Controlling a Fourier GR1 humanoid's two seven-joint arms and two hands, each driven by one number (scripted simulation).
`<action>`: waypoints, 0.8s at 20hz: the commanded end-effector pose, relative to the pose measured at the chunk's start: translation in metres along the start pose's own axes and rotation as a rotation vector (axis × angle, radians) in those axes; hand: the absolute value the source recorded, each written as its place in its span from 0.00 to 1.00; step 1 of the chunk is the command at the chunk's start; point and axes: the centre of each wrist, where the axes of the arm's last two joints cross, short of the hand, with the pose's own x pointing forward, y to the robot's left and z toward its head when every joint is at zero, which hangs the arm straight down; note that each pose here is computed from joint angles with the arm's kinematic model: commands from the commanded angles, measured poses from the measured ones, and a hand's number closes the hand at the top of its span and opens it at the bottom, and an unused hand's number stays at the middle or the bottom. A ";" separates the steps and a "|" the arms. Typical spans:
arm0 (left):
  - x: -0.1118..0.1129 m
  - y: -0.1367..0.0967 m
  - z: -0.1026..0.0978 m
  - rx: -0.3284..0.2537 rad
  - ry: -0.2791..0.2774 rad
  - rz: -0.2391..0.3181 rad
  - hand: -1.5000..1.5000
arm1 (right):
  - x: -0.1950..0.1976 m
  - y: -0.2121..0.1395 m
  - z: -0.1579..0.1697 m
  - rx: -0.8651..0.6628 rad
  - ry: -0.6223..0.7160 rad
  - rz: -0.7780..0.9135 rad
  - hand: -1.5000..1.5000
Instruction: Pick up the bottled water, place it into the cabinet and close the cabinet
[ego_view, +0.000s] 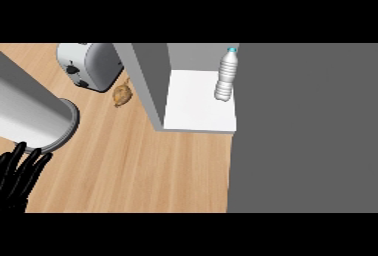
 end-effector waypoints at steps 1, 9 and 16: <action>0.008 0.007 0.002 -0.002 0.009 0.016 0.00 | 0.052 0.035 -0.032 0.165 0.040 0.292 1.00; 0.021 0.027 0.007 0.003 0.017 -0.026 0.00 | 0.041 0.030 -0.054 0.181 0.049 0.243 1.00; 0.028 0.039 0.018 -0.011 0.051 -0.023 0.00 | 0.029 0.032 -0.081 0.172 0.065 0.175 1.00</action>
